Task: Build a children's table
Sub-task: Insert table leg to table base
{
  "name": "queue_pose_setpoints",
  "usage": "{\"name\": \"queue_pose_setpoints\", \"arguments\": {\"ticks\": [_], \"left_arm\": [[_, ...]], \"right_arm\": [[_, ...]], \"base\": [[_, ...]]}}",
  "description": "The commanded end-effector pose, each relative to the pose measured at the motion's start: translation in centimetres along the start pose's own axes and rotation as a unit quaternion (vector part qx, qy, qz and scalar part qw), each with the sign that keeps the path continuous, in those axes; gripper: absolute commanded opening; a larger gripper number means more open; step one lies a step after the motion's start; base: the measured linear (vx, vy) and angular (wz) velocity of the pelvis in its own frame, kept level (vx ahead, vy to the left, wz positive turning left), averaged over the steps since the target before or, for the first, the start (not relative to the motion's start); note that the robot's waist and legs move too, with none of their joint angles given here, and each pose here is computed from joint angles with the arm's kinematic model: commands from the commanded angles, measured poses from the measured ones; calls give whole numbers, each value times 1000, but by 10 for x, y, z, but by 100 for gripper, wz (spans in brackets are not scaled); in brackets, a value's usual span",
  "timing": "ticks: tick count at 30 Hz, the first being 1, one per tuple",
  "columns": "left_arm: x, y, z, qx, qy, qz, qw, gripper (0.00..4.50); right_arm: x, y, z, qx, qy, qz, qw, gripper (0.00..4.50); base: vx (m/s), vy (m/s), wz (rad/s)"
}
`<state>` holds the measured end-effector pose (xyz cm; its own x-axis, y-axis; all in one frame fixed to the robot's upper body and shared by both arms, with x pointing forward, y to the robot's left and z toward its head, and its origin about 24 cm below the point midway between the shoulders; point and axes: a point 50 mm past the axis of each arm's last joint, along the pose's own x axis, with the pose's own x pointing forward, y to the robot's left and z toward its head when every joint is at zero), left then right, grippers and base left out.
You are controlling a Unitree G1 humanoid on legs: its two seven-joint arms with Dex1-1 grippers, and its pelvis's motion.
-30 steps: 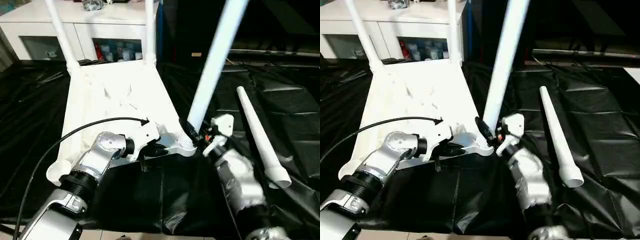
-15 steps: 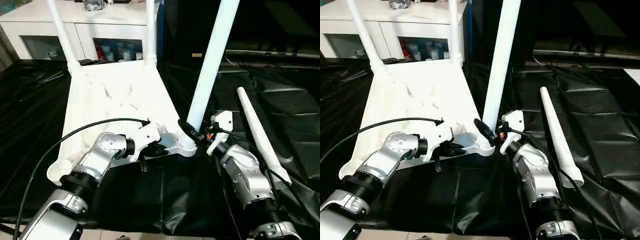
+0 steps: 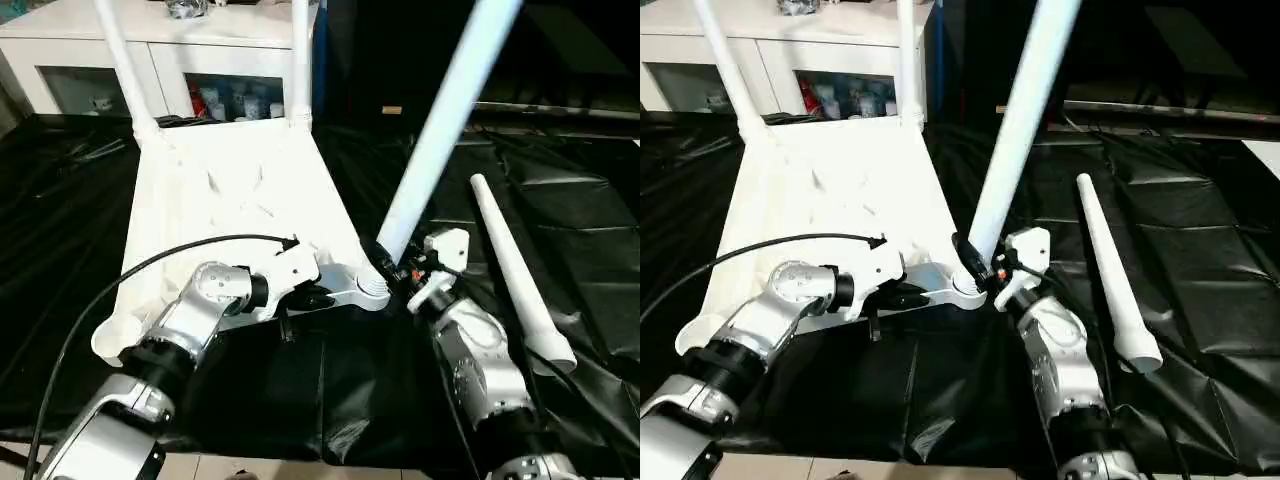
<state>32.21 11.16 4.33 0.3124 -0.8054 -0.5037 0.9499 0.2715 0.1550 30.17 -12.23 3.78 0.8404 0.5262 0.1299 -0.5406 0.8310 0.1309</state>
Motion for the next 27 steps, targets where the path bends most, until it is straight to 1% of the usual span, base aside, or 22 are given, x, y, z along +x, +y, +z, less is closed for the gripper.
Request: {"name": "queue_pose_setpoints", "arguments": {"ticks": [1, 4, 6, 9, 10, 13, 17, 18, 21, 25, 27], "left_arm": [[-18, 15, -7, -11, 6, 45, 999, 0], [-16, 16, -5, -11, 4, 46, 999, 0], [-15, 17, -5, -12, 3, 46, 999, 0], [-14, 16, -4, -12, 2, 46, 999, 0], [-14, 16, -4, -12, 1, 45, 999, 0], [-13, 16, -5, -12, 0, 44, 999, 0], [-14, 16, -5, -8, 2, 43, 999, 0], [-14, 16, -5, -7, 3, 42, 999, 0], [-16, 17, -3, 1, 3, 37, 999, 0], [-17, 17, -2, 13, 8, 26, 1000, 0], [-18, 17, -1, 17, 12, 15, 1000, 0]], "right_arm": [[-29, -21, -25, -13, 62, -78, 995, 188], [-30, -12, -29, -27, 58, -76, 995, 188], [-30, -9, -31, -26, 61, -71, 995, 188], [-31, -2, -36, -23, 65, -60, 996, 188], [-32, 4, -39, -19, 69, -49, 996, 188], [-31, 6, -41, -23, 82, -33, 996, 188], [-27, 3, -38, -29, 99, -11, 995, 188], [-25, 1, -36, -26, 101, -3, 995, 188], [-14, -9, -21, -21, 111, 34, 993, 188], [2, -25, 5, -24, 127, 76, 989, 188], [11, -33, 19, -31, 146, 111, 983, 188]], "base": [[0, 0, 0], [0, 0, 0], [0, 0, 0], [0, 0, 0], [0, 0, 0], [0, 0, 0], [0, 0, 0], [0, 0, 0], [0, 0, 0], [0, 0, 0], [0, 0, 0]]}}
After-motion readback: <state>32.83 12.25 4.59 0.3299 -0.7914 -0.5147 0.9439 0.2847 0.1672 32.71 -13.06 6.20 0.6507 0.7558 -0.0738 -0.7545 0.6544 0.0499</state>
